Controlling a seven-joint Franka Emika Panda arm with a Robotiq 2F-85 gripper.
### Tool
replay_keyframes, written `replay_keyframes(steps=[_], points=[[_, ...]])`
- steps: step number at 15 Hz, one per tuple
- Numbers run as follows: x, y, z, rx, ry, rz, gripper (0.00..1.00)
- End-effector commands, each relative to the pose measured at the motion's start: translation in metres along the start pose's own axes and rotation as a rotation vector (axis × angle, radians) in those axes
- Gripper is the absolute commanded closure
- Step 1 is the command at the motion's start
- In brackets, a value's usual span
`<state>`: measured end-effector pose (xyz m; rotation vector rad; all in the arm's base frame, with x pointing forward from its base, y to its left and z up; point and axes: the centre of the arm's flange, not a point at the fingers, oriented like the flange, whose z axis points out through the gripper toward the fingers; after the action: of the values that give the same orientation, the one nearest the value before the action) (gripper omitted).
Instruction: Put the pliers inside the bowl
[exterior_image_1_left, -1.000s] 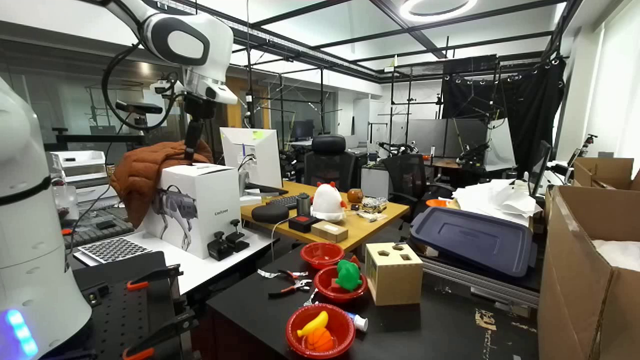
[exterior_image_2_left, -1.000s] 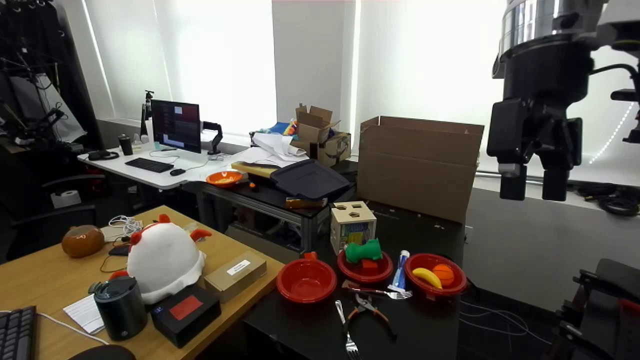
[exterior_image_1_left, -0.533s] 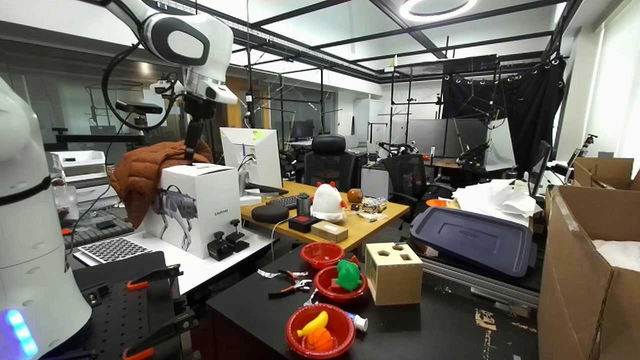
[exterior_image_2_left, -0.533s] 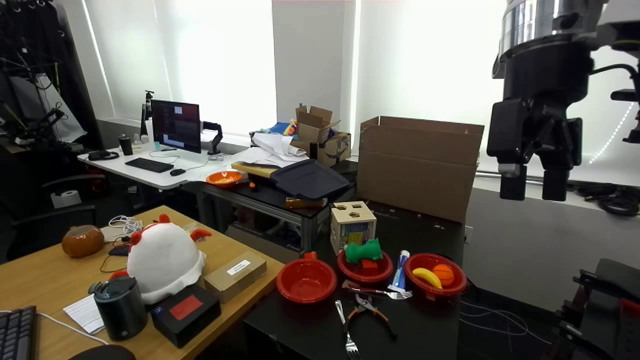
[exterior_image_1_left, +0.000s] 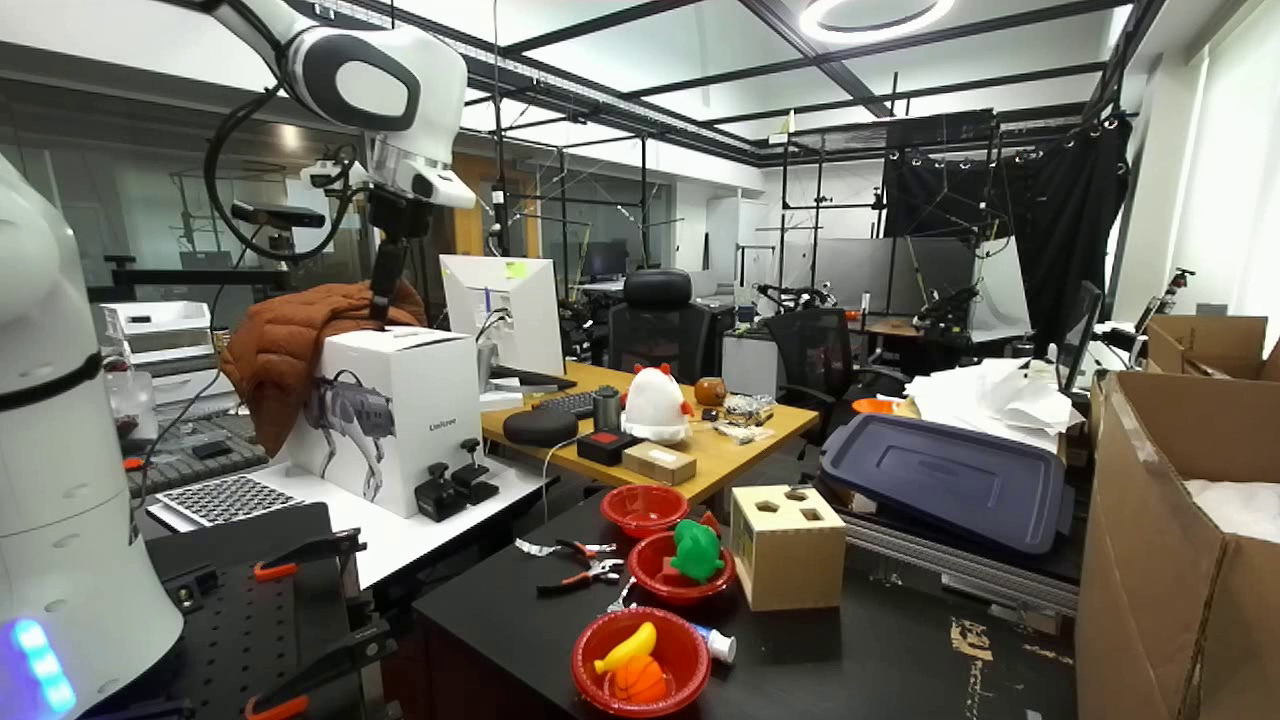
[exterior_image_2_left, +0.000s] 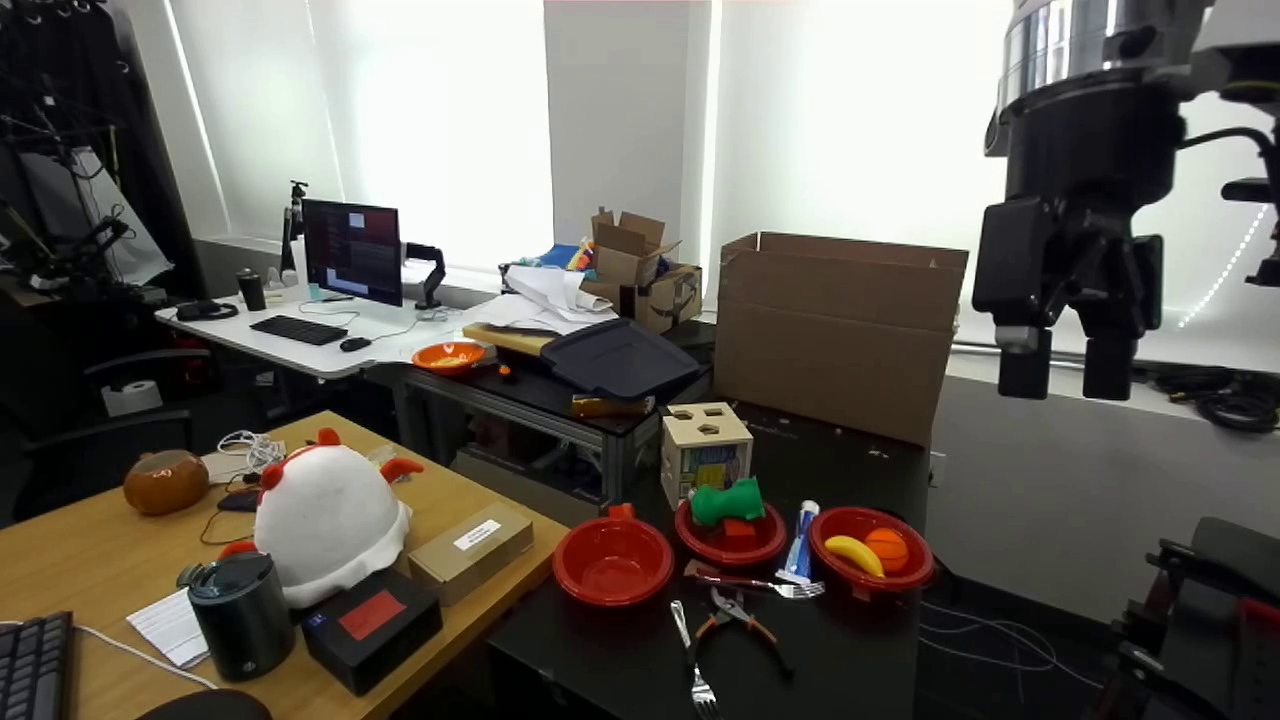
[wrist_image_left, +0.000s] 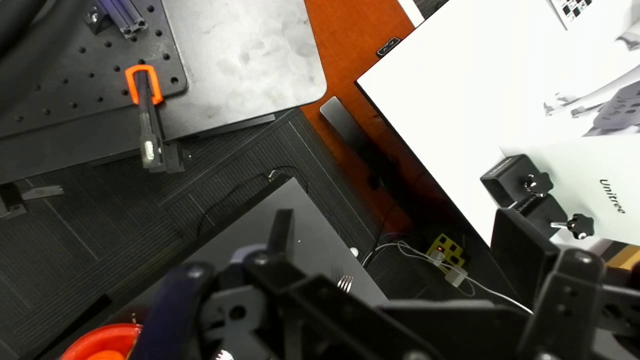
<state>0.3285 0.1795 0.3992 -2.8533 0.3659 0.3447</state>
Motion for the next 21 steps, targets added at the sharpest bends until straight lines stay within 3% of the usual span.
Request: replay_keyframes(steps=[1,11,21], points=[[0.015,0.017,-0.015,-0.023,0.046,0.033,0.0],[0.109,0.141,-0.096,-0.101,0.094,0.089,0.0],[0.21,0.224,-0.098,-0.238,0.117,0.004,0.0]])
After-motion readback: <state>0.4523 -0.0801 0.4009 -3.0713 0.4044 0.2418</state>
